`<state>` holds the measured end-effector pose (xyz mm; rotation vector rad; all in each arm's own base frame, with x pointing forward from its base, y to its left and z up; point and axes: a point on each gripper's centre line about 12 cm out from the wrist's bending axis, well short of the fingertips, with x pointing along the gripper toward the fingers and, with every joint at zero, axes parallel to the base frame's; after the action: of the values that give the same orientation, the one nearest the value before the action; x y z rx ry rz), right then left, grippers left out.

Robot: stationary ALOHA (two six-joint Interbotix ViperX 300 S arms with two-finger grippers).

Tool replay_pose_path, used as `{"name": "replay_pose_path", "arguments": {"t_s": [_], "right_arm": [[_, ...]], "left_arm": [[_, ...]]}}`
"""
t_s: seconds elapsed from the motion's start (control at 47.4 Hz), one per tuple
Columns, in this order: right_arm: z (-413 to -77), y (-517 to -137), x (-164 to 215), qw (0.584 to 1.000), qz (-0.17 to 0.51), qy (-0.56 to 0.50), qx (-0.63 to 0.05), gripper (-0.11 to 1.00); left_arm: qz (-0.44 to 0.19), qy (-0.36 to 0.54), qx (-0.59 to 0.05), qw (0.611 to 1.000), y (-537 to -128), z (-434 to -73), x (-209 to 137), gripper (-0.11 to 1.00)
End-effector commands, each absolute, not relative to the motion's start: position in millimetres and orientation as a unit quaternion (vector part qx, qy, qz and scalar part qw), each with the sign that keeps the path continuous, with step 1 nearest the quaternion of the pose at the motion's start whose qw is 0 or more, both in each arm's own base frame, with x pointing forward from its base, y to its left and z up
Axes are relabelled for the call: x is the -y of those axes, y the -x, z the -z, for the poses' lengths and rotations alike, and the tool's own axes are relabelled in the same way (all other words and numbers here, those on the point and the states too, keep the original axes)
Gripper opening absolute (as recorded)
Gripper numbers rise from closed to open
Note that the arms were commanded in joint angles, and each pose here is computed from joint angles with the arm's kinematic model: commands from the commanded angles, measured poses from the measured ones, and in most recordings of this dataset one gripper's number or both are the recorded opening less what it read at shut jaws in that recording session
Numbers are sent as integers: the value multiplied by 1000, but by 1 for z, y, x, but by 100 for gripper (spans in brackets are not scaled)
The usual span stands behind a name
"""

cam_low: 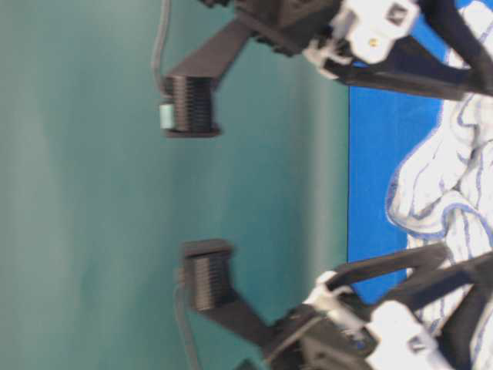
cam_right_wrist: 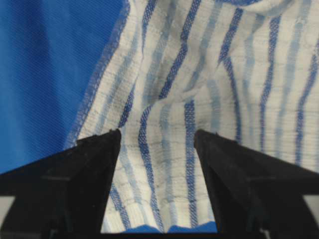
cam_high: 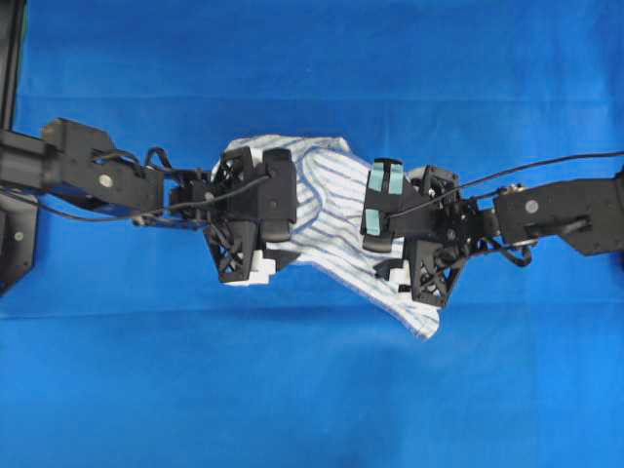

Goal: Lift the towel with both arms.

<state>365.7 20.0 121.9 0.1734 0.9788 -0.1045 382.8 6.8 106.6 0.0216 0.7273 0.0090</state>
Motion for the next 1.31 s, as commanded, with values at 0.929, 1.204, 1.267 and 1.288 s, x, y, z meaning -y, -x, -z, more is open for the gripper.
{"name": "replay_pose_path", "arguments": {"t_s": [0.929,1.204,1.267,1.288], "right_arm": [[-109,-373,-21,881,46,-90,-462,6],[-143,-377,-21,895,46,-92,-435,6],[-161,-376,-20,898,50,-92,-427,6],[-167,-376,-19,899,51,-92,-425,6]], "left_arm": [[-4,-9,-380,925,-385,-90,-6,3],[-2,-11,-355,935,-383,-141,-6,3],[-2,-11,-349,937,-382,-161,-6,3],[-2,-11,-347,938,-381,-168,-6,3]]}}
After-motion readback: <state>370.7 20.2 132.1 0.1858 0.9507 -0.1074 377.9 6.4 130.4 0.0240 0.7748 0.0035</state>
